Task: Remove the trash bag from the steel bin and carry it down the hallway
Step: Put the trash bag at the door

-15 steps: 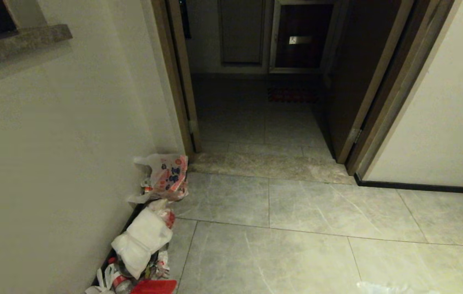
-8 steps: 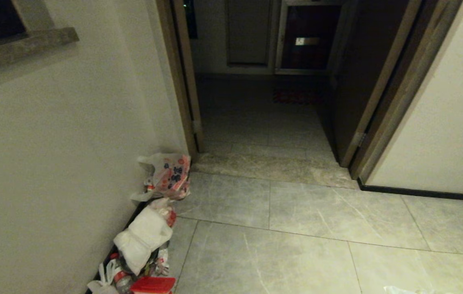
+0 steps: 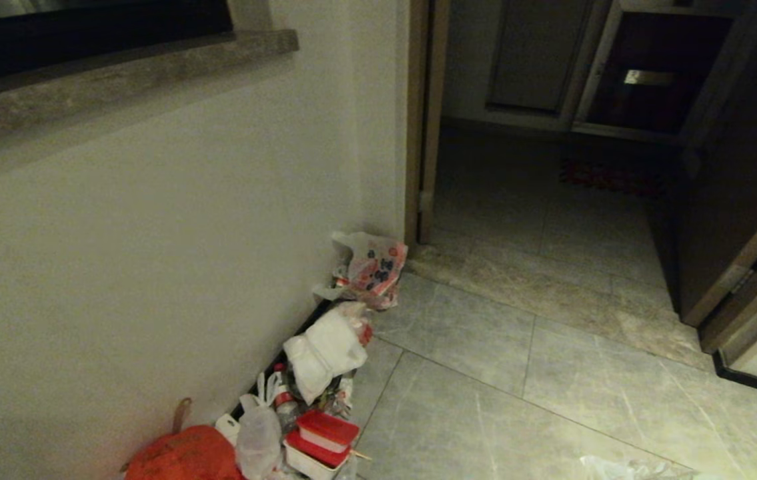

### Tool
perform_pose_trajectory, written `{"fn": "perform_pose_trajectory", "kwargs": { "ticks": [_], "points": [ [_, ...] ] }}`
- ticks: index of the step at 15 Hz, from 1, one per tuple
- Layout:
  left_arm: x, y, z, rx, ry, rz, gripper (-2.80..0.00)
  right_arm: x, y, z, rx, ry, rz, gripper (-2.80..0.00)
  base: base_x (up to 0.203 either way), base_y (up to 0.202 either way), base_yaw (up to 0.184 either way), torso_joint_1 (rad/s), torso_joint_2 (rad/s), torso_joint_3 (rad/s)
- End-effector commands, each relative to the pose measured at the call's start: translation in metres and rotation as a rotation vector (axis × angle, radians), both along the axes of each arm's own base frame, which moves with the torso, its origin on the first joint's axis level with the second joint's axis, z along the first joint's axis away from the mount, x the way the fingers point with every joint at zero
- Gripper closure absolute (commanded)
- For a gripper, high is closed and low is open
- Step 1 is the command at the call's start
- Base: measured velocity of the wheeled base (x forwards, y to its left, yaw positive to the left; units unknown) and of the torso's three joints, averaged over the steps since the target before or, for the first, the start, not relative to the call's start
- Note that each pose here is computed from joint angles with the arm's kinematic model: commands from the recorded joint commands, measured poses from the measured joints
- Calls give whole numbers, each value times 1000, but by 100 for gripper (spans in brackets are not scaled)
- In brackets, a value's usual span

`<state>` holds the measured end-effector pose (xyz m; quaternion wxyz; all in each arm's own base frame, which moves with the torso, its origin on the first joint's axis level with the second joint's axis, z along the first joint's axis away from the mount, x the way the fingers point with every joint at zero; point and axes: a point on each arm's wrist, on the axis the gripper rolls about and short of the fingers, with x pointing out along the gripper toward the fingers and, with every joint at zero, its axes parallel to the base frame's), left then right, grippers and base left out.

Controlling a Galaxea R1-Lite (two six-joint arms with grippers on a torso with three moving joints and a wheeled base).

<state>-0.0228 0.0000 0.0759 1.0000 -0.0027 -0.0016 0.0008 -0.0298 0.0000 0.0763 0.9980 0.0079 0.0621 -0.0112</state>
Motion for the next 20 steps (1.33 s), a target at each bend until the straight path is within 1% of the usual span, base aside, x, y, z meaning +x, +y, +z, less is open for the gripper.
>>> {"fn": "perform_pose_trajectory", "kwargs": {
  "ticks": [1,20],
  "points": [
    [0,0,0,-1,0,1,0,0,0,0,0,1,0,0,1,-10,169,3,2,-2],
    [0,0,0,-1,0,0,0,0,0,0,2,0,0,0,1,-9,172,2,2,1]
  ]
}}
